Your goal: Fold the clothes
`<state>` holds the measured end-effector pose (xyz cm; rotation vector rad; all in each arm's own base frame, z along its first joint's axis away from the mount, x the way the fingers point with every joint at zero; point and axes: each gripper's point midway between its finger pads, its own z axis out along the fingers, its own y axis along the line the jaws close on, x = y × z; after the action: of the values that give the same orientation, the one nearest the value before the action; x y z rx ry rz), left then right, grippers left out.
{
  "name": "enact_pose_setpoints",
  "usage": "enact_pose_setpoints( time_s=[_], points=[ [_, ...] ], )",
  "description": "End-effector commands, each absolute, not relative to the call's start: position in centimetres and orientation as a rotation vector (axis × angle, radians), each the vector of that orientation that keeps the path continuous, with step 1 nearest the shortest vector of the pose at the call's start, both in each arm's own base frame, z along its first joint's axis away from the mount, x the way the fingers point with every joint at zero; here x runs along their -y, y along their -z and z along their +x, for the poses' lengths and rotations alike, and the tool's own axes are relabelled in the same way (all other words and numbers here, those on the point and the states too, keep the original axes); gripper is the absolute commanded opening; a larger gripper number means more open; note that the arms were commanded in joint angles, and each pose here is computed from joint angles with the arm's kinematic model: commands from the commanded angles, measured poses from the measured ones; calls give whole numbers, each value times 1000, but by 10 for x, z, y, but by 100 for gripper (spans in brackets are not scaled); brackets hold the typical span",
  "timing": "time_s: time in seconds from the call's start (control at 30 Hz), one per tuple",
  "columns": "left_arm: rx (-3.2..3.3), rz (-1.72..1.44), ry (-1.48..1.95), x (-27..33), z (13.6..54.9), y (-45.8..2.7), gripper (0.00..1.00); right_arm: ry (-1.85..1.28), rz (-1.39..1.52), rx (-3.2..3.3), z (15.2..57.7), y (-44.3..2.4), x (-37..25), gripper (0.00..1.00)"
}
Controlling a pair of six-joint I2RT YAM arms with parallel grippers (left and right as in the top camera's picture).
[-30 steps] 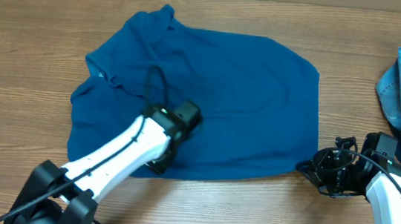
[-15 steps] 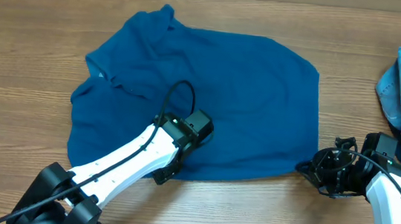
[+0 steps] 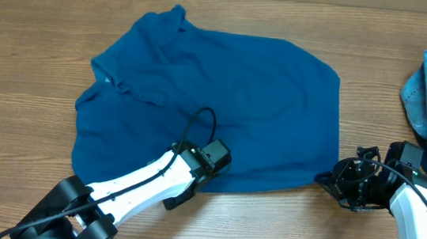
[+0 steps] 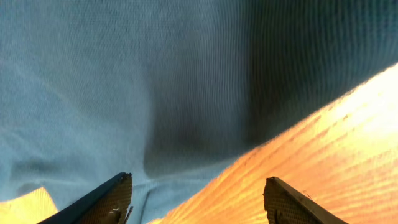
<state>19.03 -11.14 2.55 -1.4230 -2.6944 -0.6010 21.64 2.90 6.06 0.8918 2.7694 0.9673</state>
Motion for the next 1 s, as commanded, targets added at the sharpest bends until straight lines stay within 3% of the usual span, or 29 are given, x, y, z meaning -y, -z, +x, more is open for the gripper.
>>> enact_pose_setpoints(
  time_s=[0.0,0.2,0.37,0.9,0.97],
  points=[
    [2704,-1415,633,106,187,-17,72,-960,848,-2738,225,-70,-27,4],
    [2707,-1428,625,105,186,-11,68,-960,848,-2738,225,-70,-27,4],
    [2705,-1439,628,105,186,-8,59,-960,847,-2738,225,-70,-27,4],
    [2703,-1451,825,95,205,-19,4,-960,847,-2737,225,-70,-27,4],
    [2706,-1452,825,98,207,-23,4,-960,847,-2738,225,-70,-27,4]
  ],
)
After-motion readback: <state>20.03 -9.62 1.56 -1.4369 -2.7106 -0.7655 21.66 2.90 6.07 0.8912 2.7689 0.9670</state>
